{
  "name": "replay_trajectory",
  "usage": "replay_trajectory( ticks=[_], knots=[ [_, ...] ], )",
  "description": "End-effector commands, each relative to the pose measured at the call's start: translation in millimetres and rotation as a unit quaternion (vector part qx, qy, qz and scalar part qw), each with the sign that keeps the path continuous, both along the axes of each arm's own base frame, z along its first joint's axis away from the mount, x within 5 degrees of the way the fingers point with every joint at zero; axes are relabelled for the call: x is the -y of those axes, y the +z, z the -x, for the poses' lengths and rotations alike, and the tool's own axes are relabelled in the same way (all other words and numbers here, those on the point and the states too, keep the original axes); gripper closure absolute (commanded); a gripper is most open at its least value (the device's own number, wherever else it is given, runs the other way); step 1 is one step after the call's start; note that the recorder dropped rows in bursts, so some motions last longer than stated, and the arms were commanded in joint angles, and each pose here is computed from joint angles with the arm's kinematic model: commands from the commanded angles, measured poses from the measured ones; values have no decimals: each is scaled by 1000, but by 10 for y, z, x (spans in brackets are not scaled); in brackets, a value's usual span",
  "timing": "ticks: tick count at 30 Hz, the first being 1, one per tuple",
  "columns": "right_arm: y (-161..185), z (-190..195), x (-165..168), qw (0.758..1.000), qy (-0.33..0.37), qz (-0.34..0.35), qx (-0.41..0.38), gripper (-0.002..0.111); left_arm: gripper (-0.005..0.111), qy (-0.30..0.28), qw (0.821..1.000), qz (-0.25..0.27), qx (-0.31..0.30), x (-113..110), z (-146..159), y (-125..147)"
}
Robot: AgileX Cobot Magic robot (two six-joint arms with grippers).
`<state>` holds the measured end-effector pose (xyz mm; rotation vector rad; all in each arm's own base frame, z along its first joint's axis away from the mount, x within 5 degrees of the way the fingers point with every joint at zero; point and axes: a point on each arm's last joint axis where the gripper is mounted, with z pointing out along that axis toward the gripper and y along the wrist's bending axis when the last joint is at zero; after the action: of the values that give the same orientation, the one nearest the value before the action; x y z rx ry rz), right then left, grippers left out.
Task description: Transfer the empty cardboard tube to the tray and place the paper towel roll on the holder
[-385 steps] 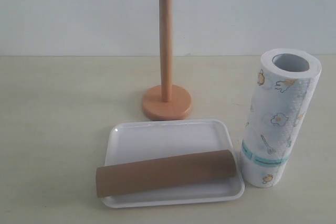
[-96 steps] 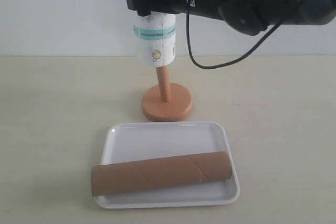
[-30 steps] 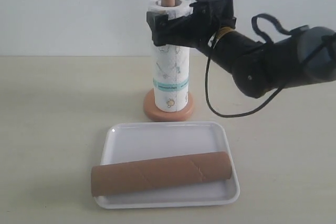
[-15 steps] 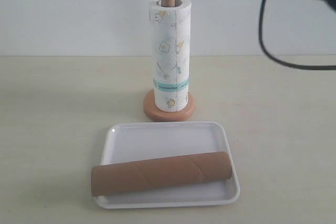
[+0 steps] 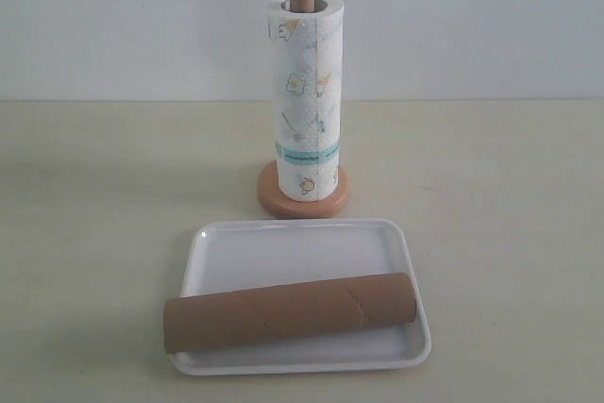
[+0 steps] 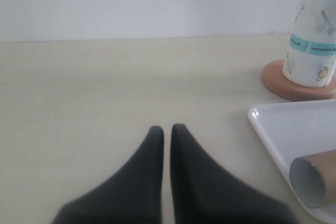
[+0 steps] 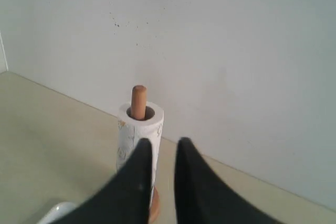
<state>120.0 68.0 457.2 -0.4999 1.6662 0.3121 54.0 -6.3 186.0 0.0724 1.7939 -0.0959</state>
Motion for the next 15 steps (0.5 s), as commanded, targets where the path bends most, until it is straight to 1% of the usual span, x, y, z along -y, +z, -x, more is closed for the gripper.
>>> replay_trajectory(
  ticks=[1,9,13,15],
  knots=[
    [-2,487,311,1000,-10,10,-18,107,103,3,1000,5,0,-2,1,-8],
    [-63,1053,656,1000,-16,-7,-14,107,103,3,1000,5,0,-2,1,-8],
    [-61,1195,742,1000,-15,-17,8,107,103,3,1000,5,0,-2,1,-8],
    [-59,1205,747,1000,-15,-17,9,107,103,3,1000,5,0,-2,1,-8]
  ],
)
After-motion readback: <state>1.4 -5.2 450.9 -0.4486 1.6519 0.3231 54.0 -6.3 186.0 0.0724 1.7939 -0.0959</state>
